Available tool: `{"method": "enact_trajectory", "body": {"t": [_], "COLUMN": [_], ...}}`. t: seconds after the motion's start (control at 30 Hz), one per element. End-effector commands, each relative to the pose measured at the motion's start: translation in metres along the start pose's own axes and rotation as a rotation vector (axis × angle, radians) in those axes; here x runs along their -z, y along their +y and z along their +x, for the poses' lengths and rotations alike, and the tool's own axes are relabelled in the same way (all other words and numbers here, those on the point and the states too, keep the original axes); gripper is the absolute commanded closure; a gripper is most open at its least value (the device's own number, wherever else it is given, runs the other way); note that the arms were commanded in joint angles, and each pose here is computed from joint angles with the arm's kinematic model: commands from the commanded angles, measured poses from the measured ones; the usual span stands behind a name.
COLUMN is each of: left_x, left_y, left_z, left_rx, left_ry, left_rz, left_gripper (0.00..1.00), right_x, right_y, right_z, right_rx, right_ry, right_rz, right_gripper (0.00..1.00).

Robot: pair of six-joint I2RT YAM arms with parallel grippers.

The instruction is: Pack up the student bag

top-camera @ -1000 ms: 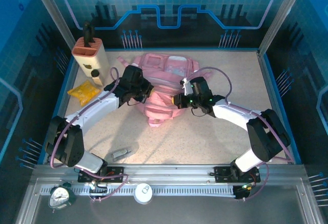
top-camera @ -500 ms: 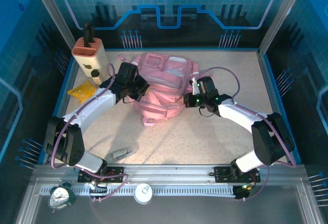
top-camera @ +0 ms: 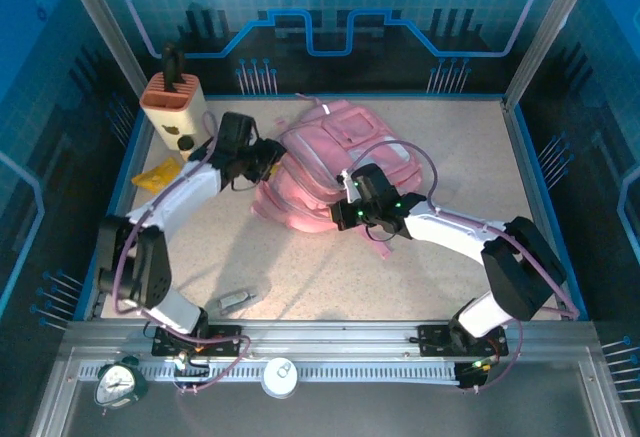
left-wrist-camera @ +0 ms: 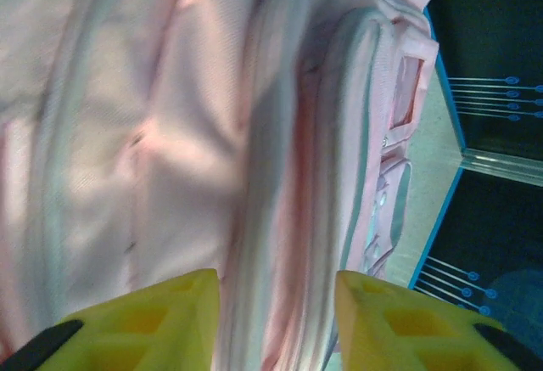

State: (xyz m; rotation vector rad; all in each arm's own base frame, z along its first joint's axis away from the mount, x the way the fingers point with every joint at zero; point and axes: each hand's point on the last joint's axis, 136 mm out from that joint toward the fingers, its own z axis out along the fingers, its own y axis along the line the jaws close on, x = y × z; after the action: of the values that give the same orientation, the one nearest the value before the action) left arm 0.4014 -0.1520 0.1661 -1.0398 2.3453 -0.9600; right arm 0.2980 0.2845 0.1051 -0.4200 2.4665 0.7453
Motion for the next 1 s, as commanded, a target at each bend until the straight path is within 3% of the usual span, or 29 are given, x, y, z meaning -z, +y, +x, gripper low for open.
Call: {"method": "enact_trajectory", "body": {"t": [0.0, 0.17, 0.3, 0.37, 0.53, 0.8, 0.97], "left_x": [0.012, -0.012, -0.04, -0.047, -0.039, -0.009, -0.008], "left_y": [0.01, 0.016, 0.007, 0.007, 0.019, 0.053, 0.043], "left_z": [0.026, 0.073, 0.087, 0.087, 0.066, 0.022, 0.026], "left_rx": [0.072, 0.113, 0.097, 0.08, 0.037, 0.077, 0.058], "left_ry": [-0.029, 0.004, 0.053, 0.042, -0.032, -0.083, -0.041], "left_rz": [0.051, 0.045, 0.03, -0.004, -0.068, -0.088, -0.048], "left_gripper": [0.56, 0.5, 0.53, 0.63, 1.0, 1.0, 1.0], "right_x": [0.0, 0.001, 0.0, 0.001, 0.013, 0.045, 0.052], "right_y": [0.012, 0.011, 0.012, 0.009, -0.022, -0.115, -0.109], "right_z": [-0.01, -0.004, 0.0, 0.001, 0.009, 0.024, 0.001], "right_rx": [-0.003, 0.001, 0.008, 0.014, -0.002, -0.119, -0.138], "right_ry": [-0.014, -0.001, 0.009, 0.009, 0.014, 0.02, -0.021], "right_rz": [-0.028, -0.017, -0.013, 0.001, 0.134, 0.354, 0.29], "right_gripper": [1.0, 1.0, 1.0, 1.0, 1.0, 1.0, 1.0]}}
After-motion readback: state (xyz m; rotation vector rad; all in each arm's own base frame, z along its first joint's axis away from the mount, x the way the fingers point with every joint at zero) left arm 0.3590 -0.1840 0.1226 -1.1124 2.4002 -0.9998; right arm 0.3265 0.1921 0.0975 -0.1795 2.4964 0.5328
